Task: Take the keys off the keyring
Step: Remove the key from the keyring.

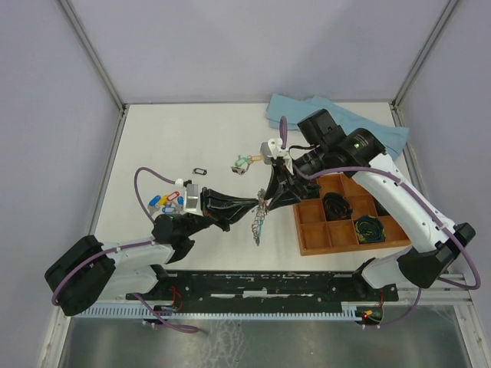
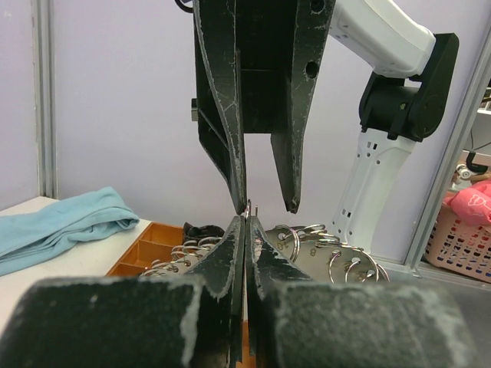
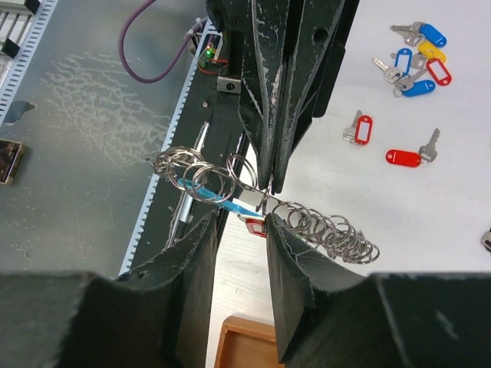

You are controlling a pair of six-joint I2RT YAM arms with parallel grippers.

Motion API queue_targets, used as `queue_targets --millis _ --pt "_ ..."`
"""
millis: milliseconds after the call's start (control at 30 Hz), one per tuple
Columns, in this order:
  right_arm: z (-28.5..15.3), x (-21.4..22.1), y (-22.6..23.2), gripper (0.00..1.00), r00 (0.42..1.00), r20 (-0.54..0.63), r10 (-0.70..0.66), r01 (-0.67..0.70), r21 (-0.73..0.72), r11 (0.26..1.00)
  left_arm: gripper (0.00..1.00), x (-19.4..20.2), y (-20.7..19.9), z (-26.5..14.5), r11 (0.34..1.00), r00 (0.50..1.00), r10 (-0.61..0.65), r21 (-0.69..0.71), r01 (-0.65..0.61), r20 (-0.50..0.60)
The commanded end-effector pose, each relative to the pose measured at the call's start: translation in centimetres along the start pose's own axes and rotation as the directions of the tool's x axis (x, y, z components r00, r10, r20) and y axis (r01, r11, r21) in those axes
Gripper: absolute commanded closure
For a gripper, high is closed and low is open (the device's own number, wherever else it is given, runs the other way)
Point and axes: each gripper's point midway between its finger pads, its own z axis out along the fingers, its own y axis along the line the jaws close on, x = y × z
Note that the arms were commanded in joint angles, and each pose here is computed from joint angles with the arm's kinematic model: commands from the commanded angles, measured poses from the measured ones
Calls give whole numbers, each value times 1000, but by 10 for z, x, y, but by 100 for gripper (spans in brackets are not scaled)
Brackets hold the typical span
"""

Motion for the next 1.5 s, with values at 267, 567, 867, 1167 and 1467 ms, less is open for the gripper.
queue_targets --millis 267,567,867,1167,1467 --pt "4 -8 -8 62 998 65 -27 26 25 999 97 -56 -21 14 996 977 35 76 -52 210" --pt "5 -10 -4 79 996 83 -38 36 19 999 97 -58 -21 13 996 975 34 71 -50 218" --pt "0 -8 -6 98 998 56 -36 33 53 998 97 -45 -18 10 997 983 36 65 -48 182" --pt "-15 18 -16 99 992 -125 -16 34 141 989 58 -23 -4 0 995 994 102 -18 -101 46" --pt "-29 57 -8 99 877 -476 -64 115 80 990 38 4 8 -19 949 918 301 -15 -315 -259"
